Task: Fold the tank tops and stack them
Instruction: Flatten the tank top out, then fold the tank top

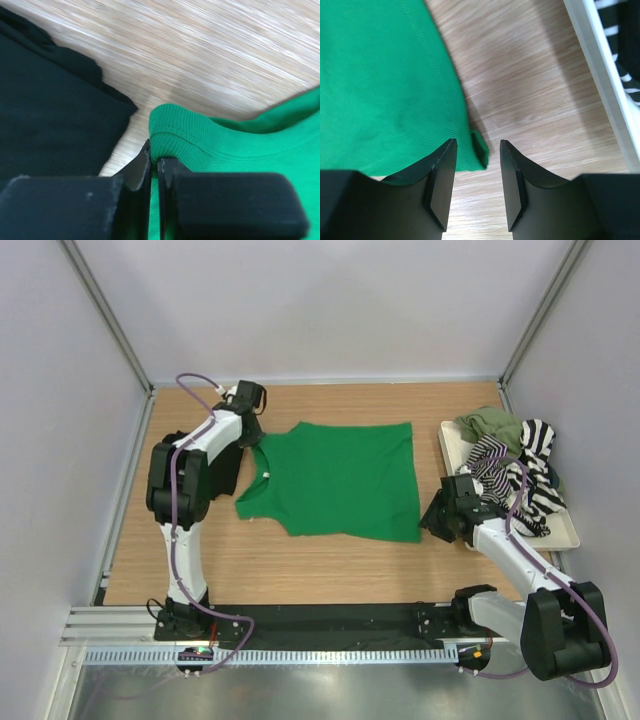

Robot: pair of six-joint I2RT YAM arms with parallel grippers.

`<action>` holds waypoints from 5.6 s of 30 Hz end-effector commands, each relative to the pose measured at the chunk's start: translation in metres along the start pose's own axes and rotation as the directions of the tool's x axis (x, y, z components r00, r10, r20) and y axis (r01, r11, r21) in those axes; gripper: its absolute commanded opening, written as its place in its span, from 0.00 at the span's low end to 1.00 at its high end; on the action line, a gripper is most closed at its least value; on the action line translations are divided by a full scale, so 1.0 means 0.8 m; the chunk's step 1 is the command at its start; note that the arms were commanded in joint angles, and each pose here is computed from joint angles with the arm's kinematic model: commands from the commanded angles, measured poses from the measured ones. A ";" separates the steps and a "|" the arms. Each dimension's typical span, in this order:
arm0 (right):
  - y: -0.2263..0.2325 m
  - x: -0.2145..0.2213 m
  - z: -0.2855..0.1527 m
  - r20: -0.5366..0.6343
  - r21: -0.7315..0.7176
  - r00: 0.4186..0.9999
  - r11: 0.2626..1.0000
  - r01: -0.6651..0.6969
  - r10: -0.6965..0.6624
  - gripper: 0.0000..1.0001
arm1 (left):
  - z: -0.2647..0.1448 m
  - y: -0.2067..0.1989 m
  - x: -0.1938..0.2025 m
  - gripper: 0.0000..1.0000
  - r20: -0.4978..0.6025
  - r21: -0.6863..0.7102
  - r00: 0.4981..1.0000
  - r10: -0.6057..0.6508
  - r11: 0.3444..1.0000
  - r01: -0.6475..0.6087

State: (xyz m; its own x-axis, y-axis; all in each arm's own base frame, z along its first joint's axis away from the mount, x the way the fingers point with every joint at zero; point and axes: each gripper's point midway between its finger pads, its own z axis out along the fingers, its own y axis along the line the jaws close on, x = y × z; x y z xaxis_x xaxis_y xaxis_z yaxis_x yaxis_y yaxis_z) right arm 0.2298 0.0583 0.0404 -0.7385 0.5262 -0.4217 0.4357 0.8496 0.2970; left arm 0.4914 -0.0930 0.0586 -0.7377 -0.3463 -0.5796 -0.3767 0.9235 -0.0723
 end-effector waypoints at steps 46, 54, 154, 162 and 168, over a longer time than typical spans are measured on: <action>-0.018 -0.005 -0.008 0.089 0.093 0.990 0.989 -0.115 0.107 0.01 | 0.039 0.065 -0.005 0.35 -0.078 -0.006 0.991 -0.105 0.994 0.105; -0.023 0.000 -0.015 0.074 0.109 0.990 0.986 -0.124 0.116 0.05 | 0.039 0.063 -0.032 0.44 -0.045 0.002 0.994 -0.096 0.995 0.096; 0.004 0.014 -0.006 0.027 -0.041 0.995 0.995 -0.090 0.091 0.15 | -0.184 -0.056 0.301 0.40 -0.098 0.345 0.994 0.050 0.939 -0.013; 0.004 0.017 -0.003 0.021 -0.042 0.995 0.995 -0.093 0.094 0.15 | -0.171 -0.063 0.304 0.37 -0.105 0.325 0.993 0.062 0.945 -0.025; 0.001 0.020 0.000 0.016 -0.037 0.996 0.995 -0.093 0.093 0.15 | -0.164 -0.064 0.305 0.15 -0.098 0.307 0.992 0.074 0.951 -0.041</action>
State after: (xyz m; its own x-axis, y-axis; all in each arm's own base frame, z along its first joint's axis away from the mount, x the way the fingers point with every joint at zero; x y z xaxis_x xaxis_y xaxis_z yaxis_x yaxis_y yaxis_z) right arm 0.2119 0.0649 0.0313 -0.6985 0.5953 -0.3970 0.4878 0.8021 0.3444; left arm 0.2439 -0.2402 0.0201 -0.8440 -0.2748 -0.4605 -0.1543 0.9468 -0.2823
